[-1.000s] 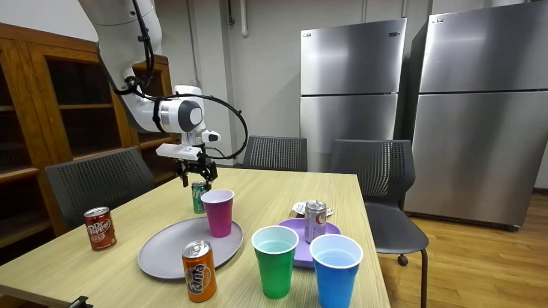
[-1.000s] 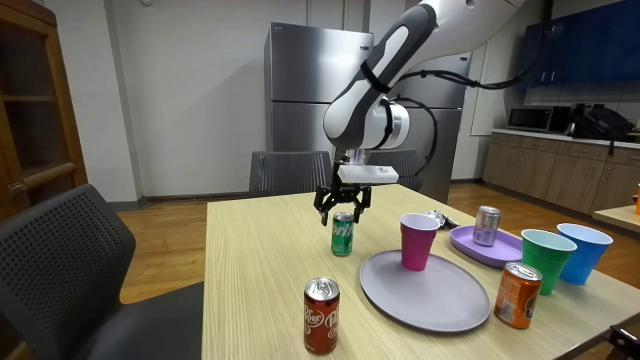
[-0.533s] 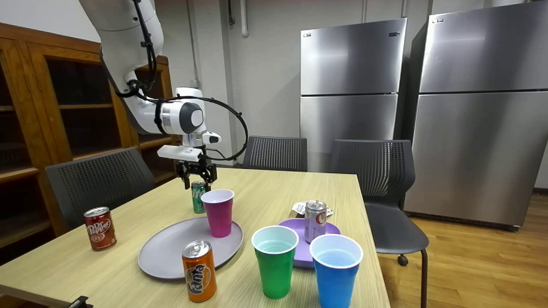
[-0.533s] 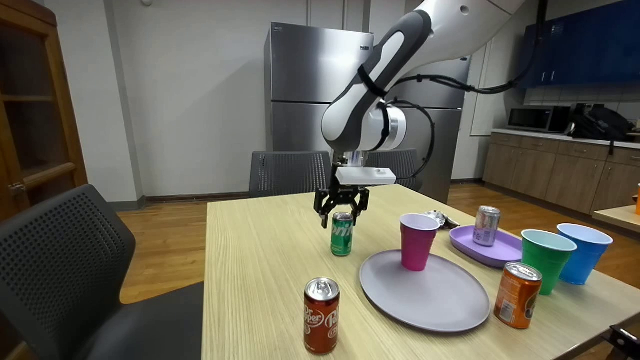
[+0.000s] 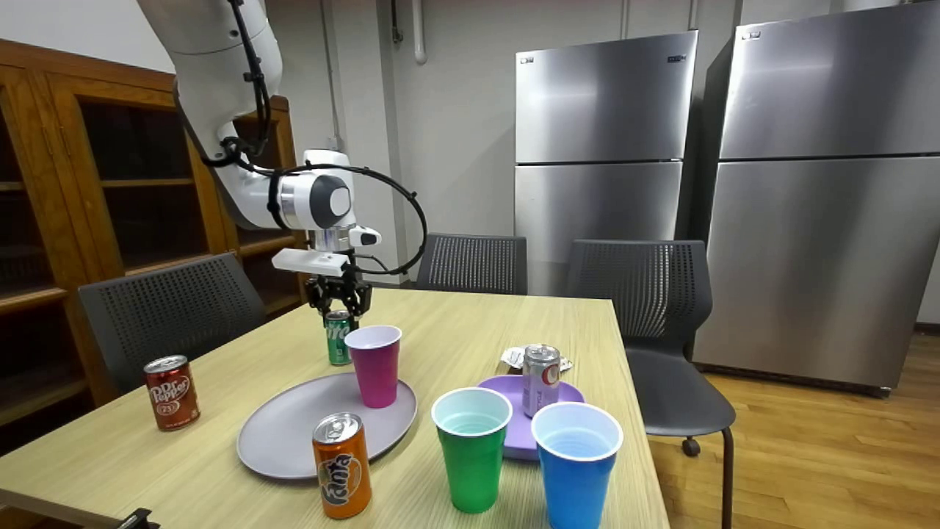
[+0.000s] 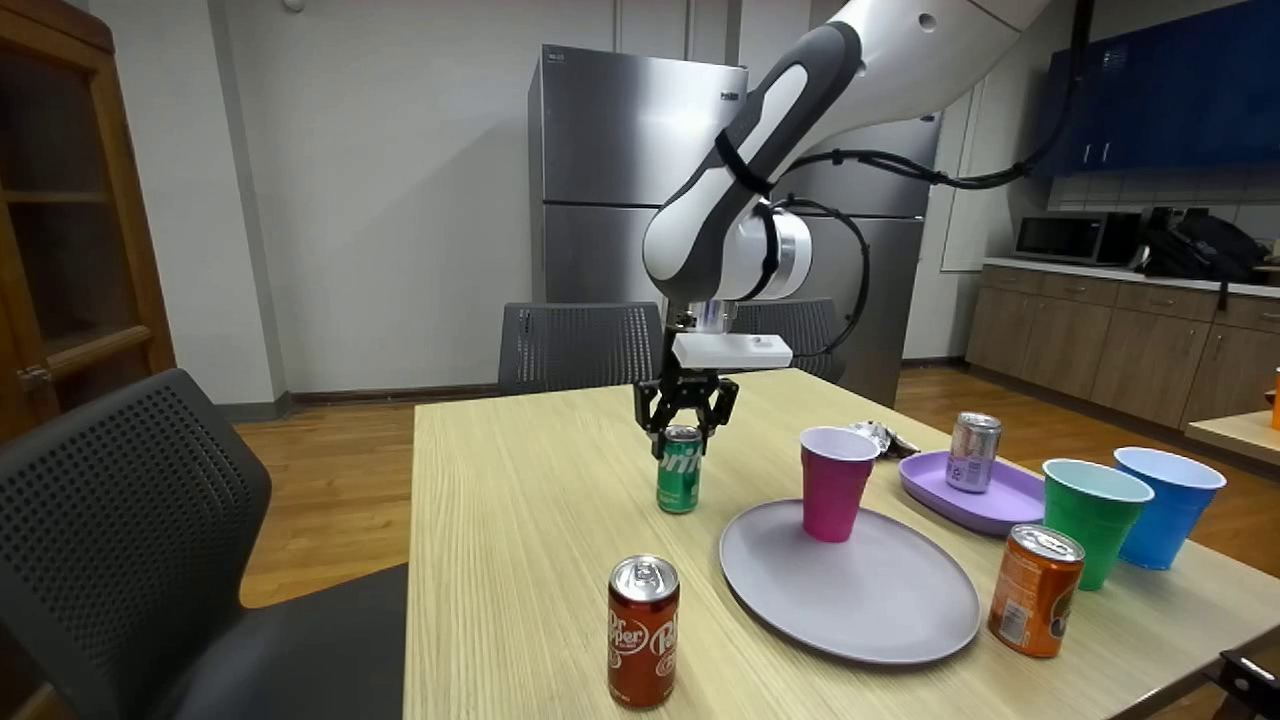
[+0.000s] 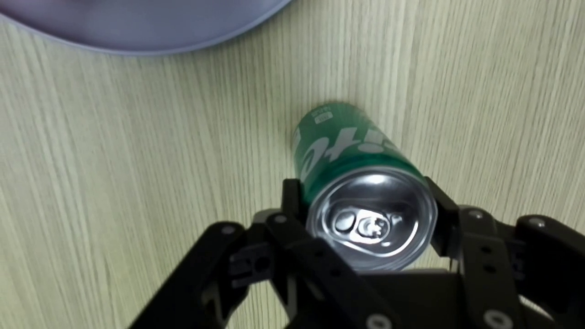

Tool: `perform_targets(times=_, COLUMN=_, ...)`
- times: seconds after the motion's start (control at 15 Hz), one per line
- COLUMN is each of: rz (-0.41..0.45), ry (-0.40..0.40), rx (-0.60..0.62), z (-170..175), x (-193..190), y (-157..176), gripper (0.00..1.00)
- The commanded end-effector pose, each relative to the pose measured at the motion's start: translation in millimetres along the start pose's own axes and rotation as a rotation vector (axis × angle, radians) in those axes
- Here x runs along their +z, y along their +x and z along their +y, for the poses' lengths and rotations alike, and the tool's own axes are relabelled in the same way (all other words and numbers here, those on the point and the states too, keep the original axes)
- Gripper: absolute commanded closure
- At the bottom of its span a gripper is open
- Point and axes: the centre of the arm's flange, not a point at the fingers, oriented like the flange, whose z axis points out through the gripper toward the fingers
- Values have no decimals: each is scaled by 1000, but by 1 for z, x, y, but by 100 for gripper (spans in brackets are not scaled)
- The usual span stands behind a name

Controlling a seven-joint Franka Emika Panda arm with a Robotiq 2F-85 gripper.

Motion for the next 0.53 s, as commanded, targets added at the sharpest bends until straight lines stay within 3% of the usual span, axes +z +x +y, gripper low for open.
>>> perform_targets(times=0.0, rz=-5, ry=-11, rx=-8, z=-3, x=-14, y=5, gripper=62)
perform_targets(times=0.47, rz=38, ry=11, rx=51, z=12, x=-39, y=17, gripper=62)
